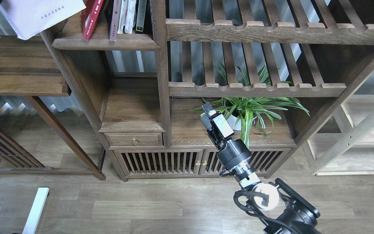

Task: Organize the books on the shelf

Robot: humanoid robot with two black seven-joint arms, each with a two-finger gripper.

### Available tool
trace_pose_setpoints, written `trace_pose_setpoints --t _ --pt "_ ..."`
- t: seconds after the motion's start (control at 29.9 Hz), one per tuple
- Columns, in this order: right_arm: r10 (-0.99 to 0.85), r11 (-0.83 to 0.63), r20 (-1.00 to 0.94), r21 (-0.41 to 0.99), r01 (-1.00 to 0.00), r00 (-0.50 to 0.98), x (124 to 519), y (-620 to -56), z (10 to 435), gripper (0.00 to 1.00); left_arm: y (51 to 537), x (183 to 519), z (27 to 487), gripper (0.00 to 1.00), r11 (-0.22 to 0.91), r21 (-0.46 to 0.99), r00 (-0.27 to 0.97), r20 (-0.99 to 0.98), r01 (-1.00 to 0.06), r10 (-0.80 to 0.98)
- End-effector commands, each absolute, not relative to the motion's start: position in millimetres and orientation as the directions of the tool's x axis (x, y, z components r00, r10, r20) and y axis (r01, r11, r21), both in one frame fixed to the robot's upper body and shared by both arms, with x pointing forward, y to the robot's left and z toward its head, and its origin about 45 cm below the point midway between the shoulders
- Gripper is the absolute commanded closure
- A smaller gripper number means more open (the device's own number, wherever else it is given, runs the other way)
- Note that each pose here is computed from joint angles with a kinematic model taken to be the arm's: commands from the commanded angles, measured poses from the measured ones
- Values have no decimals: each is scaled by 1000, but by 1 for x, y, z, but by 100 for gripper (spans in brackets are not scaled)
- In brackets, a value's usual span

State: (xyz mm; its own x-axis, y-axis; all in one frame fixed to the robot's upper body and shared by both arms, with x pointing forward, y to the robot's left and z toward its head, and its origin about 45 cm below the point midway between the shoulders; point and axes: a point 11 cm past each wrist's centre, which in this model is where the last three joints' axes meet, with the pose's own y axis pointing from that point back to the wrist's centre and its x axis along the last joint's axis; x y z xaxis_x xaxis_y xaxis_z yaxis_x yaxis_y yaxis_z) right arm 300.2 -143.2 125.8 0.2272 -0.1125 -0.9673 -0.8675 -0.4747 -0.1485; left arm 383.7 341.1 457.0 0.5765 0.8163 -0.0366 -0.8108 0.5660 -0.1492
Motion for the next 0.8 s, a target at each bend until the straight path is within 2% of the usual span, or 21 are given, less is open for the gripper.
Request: trace_pose_setpoints --t 0.0,0.27,0.77 --pt "-112 -474 -967 -149 -868 227 300 -143 126 0 337 390 455 99 536 -128 546 -66 -835 835" --pt "-113 -456 -967 -155 -876 230 304 -149 128 0 336 401 447 98 471 -83 478 -111 -878 871" --pt "-110 -424 -967 -163 -891 229 306 -162 131 0 317 427 449 98 475 -37 476 -108 -879 873"
